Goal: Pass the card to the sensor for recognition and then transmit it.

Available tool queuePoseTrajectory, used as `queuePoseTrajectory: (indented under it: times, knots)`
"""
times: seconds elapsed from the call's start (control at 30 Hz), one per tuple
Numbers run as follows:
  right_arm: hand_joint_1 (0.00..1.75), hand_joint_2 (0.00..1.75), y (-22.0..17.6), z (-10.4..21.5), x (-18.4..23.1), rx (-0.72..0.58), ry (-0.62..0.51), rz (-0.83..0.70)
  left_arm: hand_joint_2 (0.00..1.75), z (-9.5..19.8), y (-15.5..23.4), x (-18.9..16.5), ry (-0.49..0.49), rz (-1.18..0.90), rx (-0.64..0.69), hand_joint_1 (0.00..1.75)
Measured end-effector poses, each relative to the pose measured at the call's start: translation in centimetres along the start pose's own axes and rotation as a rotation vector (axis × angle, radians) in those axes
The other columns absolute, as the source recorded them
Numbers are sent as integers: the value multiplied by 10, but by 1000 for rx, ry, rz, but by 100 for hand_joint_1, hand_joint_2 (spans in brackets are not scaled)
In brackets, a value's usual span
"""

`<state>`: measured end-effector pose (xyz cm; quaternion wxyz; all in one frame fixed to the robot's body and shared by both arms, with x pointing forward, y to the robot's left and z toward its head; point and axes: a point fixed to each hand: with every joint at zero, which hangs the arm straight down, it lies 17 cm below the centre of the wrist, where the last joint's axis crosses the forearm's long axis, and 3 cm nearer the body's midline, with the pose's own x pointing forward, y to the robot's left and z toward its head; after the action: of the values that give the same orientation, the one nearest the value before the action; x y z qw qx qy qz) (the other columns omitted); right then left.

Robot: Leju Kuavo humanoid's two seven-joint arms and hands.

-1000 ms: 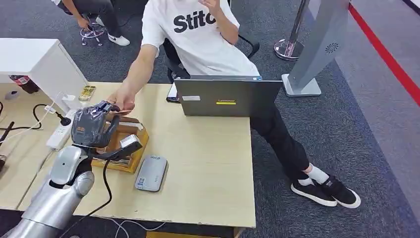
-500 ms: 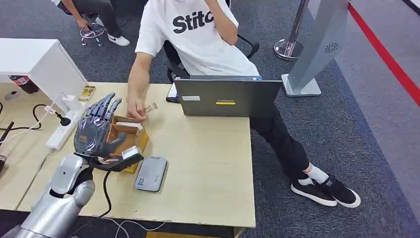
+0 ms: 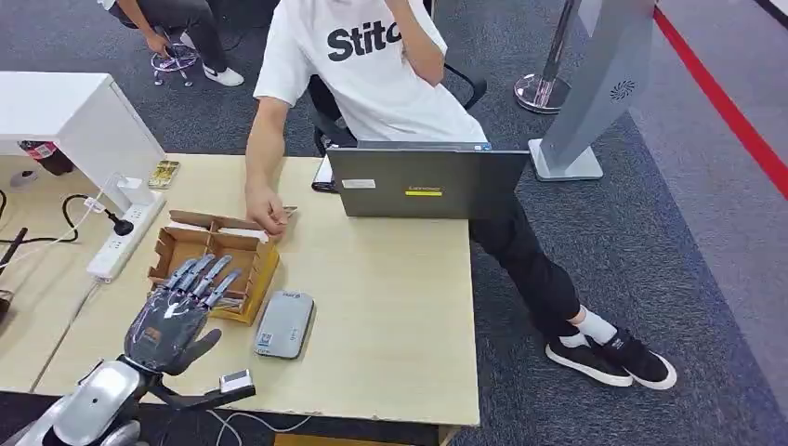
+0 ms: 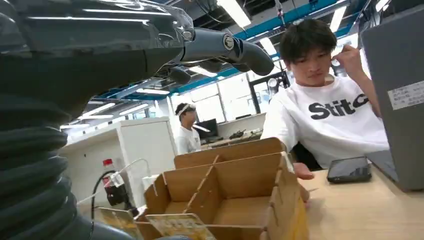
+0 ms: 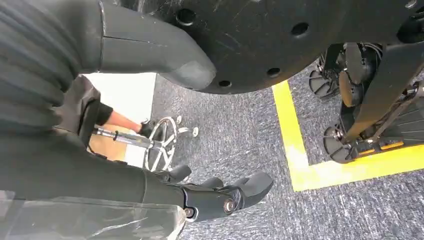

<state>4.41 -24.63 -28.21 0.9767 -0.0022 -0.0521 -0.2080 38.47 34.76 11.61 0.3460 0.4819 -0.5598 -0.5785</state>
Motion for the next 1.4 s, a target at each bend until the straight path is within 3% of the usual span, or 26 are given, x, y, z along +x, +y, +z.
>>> queuePoseTrajectory:
  times: [0.47, 1.07, 1.4]
  knots:
    - [0, 175, -2, 0, -1, -13, 3, 0, 175, 19, 15, -43, 80, -94, 7, 0]
    - [0, 175, 0, 0, -1, -8, 6, 8, 175, 19, -28, -80, 166, -124, -89, 0]
    - [0, 175, 1, 0, -1, -5, 13, 24, 175, 5, -46, -72, 185, -76, -96, 0]
